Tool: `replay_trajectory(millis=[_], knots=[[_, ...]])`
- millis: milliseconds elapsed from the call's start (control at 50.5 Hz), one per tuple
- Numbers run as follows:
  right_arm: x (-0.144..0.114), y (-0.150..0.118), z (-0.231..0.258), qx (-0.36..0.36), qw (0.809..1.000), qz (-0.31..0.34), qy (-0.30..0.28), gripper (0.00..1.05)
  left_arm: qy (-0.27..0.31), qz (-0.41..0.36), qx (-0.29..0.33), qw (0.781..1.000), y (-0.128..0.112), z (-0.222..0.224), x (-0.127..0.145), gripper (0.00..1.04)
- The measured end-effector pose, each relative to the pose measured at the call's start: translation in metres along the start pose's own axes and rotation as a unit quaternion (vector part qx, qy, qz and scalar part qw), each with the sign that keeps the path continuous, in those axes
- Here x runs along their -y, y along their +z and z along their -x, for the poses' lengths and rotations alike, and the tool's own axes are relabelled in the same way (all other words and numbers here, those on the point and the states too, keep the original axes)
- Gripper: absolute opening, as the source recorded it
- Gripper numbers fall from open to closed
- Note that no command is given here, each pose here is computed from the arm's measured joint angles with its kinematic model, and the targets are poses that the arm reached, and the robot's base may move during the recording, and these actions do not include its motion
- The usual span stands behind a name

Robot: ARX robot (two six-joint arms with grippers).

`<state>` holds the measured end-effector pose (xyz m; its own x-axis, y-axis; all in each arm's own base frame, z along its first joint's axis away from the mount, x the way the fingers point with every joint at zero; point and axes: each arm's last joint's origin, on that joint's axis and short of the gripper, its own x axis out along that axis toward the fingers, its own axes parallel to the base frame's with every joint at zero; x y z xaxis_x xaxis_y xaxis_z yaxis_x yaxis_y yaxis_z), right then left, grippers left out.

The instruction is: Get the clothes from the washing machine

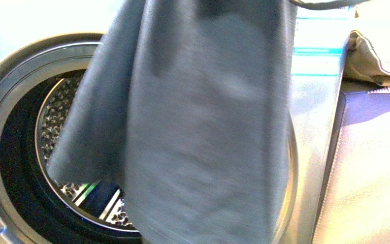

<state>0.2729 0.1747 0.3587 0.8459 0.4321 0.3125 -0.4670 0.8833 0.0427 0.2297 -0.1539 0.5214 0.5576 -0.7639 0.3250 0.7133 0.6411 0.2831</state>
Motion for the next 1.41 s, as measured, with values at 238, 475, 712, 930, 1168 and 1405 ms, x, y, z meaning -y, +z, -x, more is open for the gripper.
replay_trajectory(millis=[238,475,712,930,1168,1405], knots=[[-0.002,0.004,-0.004,-0.022,0.998,-0.026,-0.048,0.59,0.000,0.000,0.000,1.000,0.000,0.000,0.000,0.14],[-0.001,0.006,-0.004,-0.033,0.995,-0.077,-0.056,0.20,0.002,0.000,0.000,1.000,0.000,0.000,0.000,0.14],[0.004,0.002,0.014,-0.041,0.992,-0.109,-0.047,0.08,0.001,0.001,0.000,1.000,0.000,0.000,0.000,0.14],[0.018,0.007,0.047,-0.032,0.989,-0.136,-0.041,0.08,-0.005,0.004,0.001,1.000,0.000,0.000,0.000,0.30],[0.045,0.025,0.094,-0.006,0.987,-0.153,-0.046,0.07,-0.008,0.004,0.002,1.000,0.001,0.000,0.002,0.66],[0.082,0.064,0.138,0.055,0.984,-0.150,-0.077,0.07,-0.007,0.003,0.006,1.000,0.003,0.001,0.002,0.97]])
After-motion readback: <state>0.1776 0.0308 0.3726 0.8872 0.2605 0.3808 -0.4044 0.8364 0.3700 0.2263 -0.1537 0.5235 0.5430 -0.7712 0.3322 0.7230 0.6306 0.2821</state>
